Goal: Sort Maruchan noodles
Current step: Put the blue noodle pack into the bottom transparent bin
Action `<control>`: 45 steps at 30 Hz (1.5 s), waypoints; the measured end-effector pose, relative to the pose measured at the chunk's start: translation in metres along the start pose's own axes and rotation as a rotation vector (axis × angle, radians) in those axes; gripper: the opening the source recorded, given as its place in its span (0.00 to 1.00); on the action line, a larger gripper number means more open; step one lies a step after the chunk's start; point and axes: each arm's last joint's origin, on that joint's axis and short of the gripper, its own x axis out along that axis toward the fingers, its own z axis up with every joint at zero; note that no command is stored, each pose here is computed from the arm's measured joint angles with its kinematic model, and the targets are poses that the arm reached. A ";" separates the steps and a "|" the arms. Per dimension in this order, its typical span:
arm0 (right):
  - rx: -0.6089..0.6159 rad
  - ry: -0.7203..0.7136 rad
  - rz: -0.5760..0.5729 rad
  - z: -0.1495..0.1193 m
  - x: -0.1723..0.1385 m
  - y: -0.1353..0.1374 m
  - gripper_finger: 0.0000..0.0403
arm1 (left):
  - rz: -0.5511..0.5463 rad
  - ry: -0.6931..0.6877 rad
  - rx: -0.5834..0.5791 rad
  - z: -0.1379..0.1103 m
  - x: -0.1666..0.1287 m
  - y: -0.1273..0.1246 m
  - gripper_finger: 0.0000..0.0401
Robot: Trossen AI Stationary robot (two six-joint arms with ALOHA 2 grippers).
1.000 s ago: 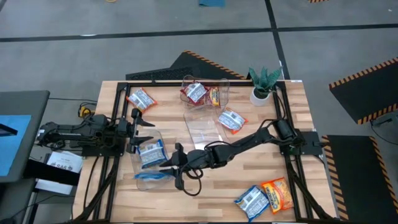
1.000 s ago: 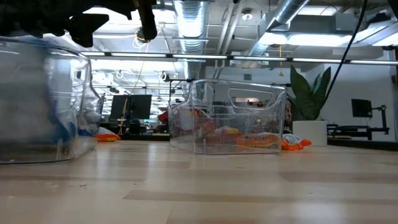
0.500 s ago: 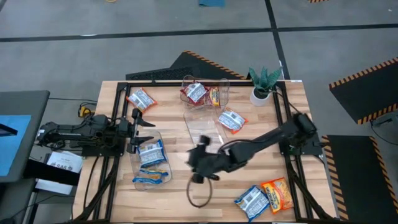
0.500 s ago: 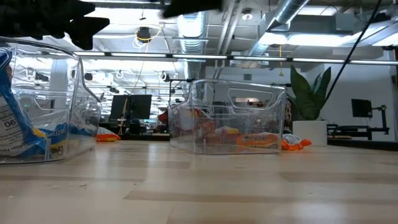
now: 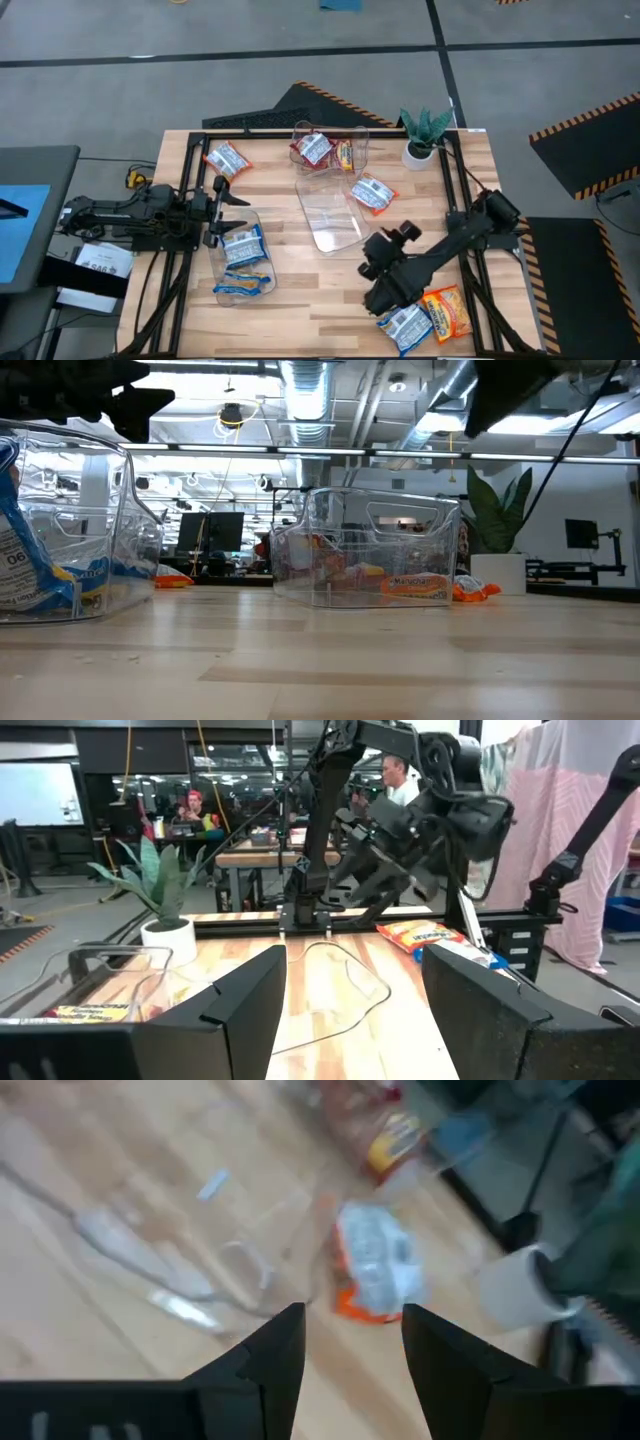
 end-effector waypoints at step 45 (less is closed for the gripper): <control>0.615 0.975 0.656 -0.126 0.019 -0.021 0.39 | 0.001 0.023 -0.009 -0.002 0.000 0.000 0.56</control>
